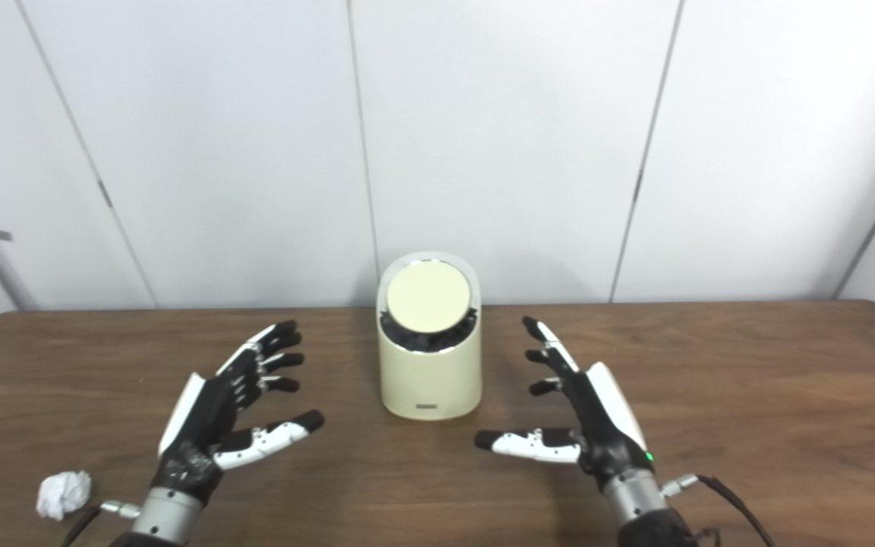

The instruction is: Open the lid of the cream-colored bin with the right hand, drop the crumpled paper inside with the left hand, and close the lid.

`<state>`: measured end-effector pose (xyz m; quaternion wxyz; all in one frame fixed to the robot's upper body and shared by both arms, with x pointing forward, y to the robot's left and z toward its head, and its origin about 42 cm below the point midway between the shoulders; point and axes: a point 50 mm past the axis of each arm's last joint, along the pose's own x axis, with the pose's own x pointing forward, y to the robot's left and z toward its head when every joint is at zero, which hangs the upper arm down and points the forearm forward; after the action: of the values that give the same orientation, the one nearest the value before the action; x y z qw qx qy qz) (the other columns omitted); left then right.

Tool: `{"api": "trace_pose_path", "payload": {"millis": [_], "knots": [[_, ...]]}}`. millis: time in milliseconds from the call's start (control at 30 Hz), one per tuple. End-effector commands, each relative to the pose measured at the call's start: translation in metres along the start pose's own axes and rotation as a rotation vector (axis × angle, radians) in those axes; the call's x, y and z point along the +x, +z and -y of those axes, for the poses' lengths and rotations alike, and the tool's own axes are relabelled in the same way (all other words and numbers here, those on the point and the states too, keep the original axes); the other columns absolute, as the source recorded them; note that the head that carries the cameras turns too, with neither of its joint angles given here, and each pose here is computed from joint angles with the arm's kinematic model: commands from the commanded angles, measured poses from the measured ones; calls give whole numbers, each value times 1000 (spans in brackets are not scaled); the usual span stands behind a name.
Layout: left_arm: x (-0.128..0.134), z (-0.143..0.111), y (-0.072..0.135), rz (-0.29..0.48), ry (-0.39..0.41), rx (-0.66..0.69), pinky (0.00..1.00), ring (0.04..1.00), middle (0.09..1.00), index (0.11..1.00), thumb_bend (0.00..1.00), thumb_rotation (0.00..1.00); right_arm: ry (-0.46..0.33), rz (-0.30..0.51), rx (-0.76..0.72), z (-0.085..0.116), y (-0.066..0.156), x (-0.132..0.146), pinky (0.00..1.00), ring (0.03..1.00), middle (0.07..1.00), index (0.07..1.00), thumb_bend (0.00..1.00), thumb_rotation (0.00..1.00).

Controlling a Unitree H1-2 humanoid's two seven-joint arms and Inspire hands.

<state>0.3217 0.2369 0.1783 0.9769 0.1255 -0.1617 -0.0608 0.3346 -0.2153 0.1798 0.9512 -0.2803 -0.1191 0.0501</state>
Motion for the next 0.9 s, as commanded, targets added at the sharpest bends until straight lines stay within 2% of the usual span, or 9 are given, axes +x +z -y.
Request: {"api": "trace_pose_path", "payload": {"millis": [0, 333, 667, 767, 867], "knots": [[12, -5, 17, 82, 2, -1, 672, 798, 863, 886, 771, 181, -41, 65, -8, 7, 16, 6, 670, 868, 957, 944, 883, 343], [11, -4, 16, 74, -1, -3, 670, 789, 859, 884, 773, 183, -42, 68, 2, 8, 15, 5, 631, 855, 952, 940, 892, 333], [11, -2, 16, 78, -4, -7, 684, 795, 860, 884, 773, 178, -45, 98, -33, 7, 20, 5, 648, 847, 941, 930, 880, 328], [11, -2, 16, 79, -10, -6, 664, 789, 859, 886, 763, 173, -60, 150, -111, 7, 26, 9, 679, 864, 932, 898, 819, 358], [10, -1, 15, 73, -13, -7, 652, 788, 858, 884, 757, 167, -89, 162, -145, 7, 37, 19, 749, 882, 933, 905, 730, 470]]}}
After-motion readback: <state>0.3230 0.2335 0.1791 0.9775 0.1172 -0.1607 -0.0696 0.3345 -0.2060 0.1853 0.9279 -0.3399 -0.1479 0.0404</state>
